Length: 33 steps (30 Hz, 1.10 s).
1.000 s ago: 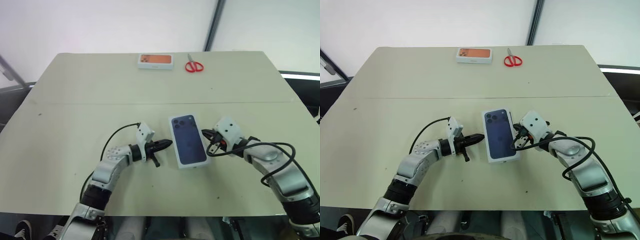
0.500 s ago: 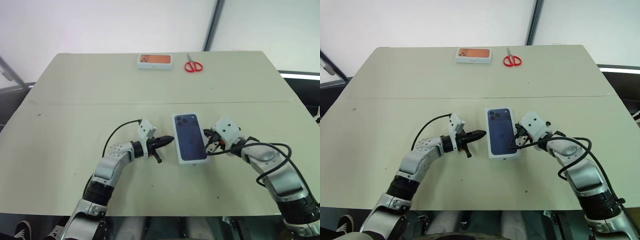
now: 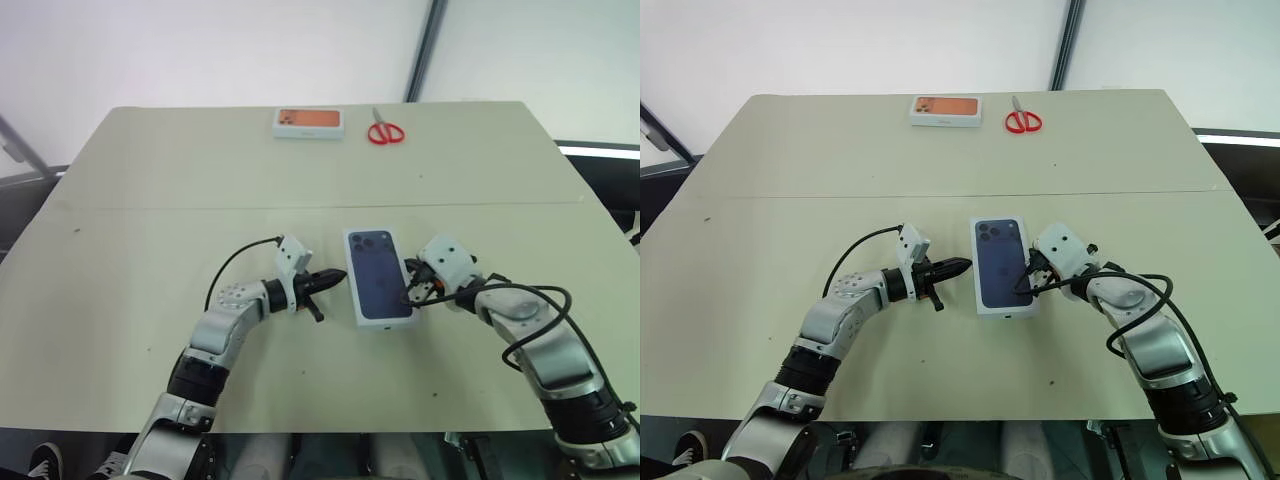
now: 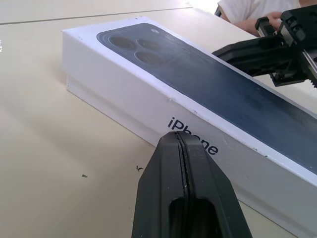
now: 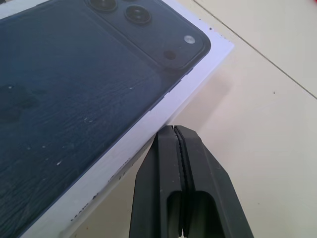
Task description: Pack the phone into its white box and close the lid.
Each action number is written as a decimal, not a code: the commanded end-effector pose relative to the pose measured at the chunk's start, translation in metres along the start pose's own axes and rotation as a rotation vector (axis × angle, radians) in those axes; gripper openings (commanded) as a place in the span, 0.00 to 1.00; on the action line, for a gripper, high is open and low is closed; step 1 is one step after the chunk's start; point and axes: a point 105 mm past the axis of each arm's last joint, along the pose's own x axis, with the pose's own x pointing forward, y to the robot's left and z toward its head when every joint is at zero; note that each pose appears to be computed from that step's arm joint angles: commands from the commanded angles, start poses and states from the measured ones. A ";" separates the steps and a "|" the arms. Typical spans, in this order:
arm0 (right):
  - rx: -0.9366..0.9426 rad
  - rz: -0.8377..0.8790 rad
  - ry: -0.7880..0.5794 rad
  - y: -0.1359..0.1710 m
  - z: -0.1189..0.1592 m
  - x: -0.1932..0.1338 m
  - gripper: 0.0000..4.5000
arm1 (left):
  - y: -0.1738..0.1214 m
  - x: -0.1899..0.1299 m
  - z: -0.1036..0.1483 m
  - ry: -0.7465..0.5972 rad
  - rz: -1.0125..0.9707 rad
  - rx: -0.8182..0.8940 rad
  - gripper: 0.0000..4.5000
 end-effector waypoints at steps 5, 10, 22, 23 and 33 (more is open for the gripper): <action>-0.035 -0.111 -0.130 -0.034 0.034 -0.013 0.01 | 0.015 -0.014 0.055 -0.174 0.051 0.034 0.00; 0.056 -0.095 -0.222 -0.037 0.053 -0.011 0.01 | 0.004 0.000 0.082 -0.236 -0.013 0.004 0.00; -0.039 0.184 -0.010 0.037 -0.003 0.000 0.01 | -0.010 0.012 -0.017 0.077 -0.049 0.064 0.00; -0.041 0.182 -0.003 0.037 -0.005 -0.001 0.01 | -0.009 0.012 -0.016 0.069 -0.047 0.049 0.00; 0.127 0.124 -0.209 0.007 0.036 -0.010 0.42 | 0.003 -0.003 0.039 -0.105 -0.042 0.023 0.42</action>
